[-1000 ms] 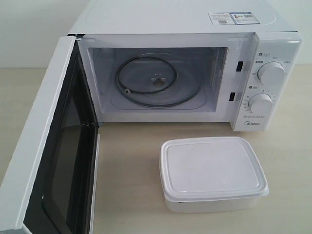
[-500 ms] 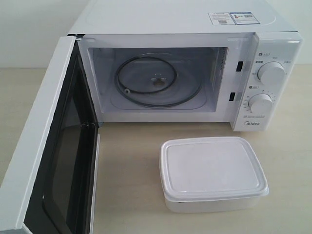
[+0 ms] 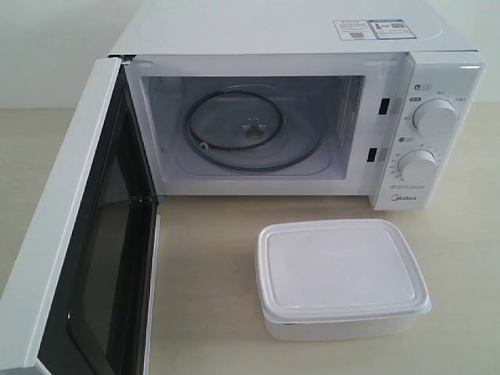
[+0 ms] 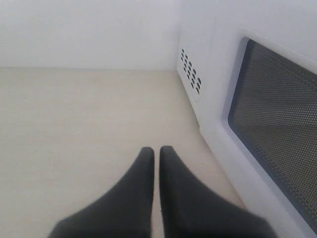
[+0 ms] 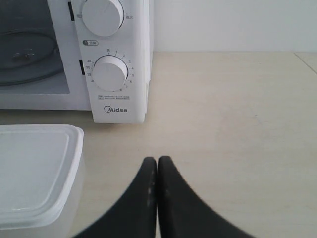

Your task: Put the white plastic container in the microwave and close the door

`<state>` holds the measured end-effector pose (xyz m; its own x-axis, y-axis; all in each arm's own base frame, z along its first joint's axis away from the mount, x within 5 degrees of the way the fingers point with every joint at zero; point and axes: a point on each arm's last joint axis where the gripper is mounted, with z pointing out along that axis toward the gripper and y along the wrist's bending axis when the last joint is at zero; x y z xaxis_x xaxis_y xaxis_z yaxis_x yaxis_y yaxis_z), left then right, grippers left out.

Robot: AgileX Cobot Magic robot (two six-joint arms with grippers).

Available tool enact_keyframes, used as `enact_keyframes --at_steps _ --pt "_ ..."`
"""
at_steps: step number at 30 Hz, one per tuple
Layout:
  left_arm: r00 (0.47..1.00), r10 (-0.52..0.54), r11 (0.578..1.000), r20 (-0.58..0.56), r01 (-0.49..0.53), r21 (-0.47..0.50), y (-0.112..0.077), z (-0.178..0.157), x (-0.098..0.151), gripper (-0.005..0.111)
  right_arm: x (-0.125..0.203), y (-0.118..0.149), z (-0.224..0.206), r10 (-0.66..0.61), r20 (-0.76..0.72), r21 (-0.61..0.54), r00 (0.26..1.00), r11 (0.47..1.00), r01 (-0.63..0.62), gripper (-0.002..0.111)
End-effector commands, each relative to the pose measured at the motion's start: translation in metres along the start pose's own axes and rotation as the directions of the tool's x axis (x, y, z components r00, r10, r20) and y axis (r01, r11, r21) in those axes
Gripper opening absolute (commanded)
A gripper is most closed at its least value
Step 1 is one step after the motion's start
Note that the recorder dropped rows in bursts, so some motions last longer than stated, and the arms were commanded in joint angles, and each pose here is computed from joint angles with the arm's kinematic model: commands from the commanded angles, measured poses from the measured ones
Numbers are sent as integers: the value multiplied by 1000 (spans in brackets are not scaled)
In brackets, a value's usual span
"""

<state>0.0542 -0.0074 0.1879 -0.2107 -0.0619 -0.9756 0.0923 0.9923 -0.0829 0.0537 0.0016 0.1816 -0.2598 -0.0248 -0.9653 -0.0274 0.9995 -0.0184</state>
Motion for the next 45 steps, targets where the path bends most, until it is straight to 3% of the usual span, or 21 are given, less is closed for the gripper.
enact_keyframes --at_steps 1,19,29,38,42,45 --pt "1000 5 1000 -1 -5 -3 0 0 1 4 -1 0 0 -1 17 1 1000 1000 1 0" --pt "1000 5 1000 -1 -5 -3 0 0 1 4 -5 0 -1 -3 58 3 998 1000 3 0" --pt "1000 5 1000 -1 -5 -3 0 0 1 4 -27 -1 -5 -5 301 17 953 1000 0 0" --pt "1000 5 1000 -1 -5 -3 0 0 1 4 -50 -3 -16 -95 548 79 831 995 61 0" --pt "1000 5 1000 -1 -5 -3 0 0 1 4 -54 -4 -18 -75 592 78 802 996 36 0" --pt "1000 5 1000 -1 -5 -3 0 0 1 4 -66 -5 -10 -106 531 95 841 993 65 0"
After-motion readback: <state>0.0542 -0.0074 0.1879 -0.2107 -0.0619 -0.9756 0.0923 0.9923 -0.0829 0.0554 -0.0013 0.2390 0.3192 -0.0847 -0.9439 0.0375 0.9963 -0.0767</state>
